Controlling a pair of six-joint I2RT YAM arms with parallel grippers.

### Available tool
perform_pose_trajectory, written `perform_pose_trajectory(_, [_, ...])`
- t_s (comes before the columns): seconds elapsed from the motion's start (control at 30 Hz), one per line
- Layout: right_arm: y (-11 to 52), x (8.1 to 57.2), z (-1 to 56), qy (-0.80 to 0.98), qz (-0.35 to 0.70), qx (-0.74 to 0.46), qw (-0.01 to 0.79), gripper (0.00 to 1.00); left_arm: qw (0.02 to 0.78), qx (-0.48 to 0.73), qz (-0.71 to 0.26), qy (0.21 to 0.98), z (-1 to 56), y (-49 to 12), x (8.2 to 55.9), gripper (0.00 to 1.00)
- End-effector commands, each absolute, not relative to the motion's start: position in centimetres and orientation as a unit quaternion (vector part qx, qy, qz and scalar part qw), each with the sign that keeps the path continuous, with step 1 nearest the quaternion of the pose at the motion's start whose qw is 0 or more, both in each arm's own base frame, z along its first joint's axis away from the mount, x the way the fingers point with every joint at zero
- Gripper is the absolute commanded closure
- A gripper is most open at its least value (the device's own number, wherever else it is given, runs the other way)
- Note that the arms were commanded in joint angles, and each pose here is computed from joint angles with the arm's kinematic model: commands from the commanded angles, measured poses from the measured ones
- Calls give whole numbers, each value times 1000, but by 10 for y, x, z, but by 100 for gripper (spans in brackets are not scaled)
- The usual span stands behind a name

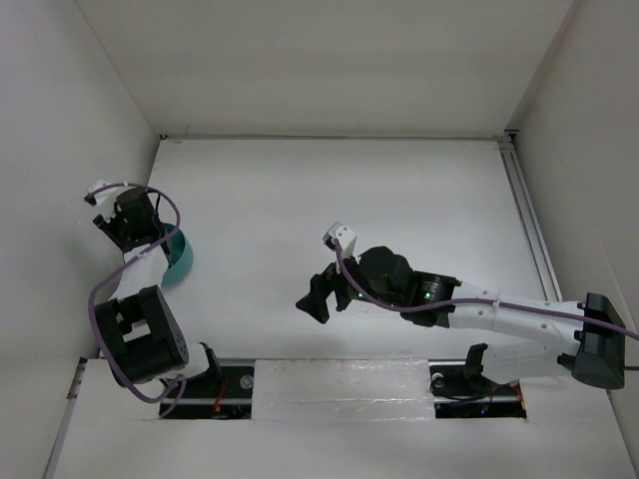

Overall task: Sort the stationery into containers
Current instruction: Place the stationery in the storage box, then pick up the stationery from the center of the board.

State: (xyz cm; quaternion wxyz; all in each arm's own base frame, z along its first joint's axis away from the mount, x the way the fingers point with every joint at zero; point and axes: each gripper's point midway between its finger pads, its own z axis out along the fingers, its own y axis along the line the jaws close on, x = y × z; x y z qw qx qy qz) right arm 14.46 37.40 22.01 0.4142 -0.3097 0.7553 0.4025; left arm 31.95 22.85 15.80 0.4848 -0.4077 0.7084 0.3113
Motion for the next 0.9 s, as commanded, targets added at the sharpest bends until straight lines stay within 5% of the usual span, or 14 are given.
perform_pose_trajectory(0.0, [374, 148, 240, 737, 413, -301, 442, 0, 500, -423, 316, 687, 168, 231, 317, 74])
perform_pose_trajectory(0.2, [377, 149, 240, 737, 413, -301, 442, 0, 508, -422, 310, 684, 179, 229, 316, 55])
perform_pose_trajectory(0.43, [378, 150, 239, 737, 413, -301, 442, 0, 526, -428, 298, 671, 201, 226, 313, 45])
perform_pose_trajectory(0.5, [378, 153, 235, 741, 405, -298, 444, 0, 544, -438, 289, 655, 219, 225, 313, 37])
perform_pose_trajectory(0.6, [377, 161, 230, 754, 393, -275, 449, 0, 555, -455, 273, 640, 237, 222, 308, 0])
perform_pose_trajectory(0.77, [363, 198, 206, 802, 339, -210, 445, 0, 603, -534, 205, 556, 287, 211, 287, 0])
perform_pose_trajectory(0.87, [342, 227, 198, 834, 287, -137, 451, 0, 642, -480, 144, 580, 319, 187, 295, 0])
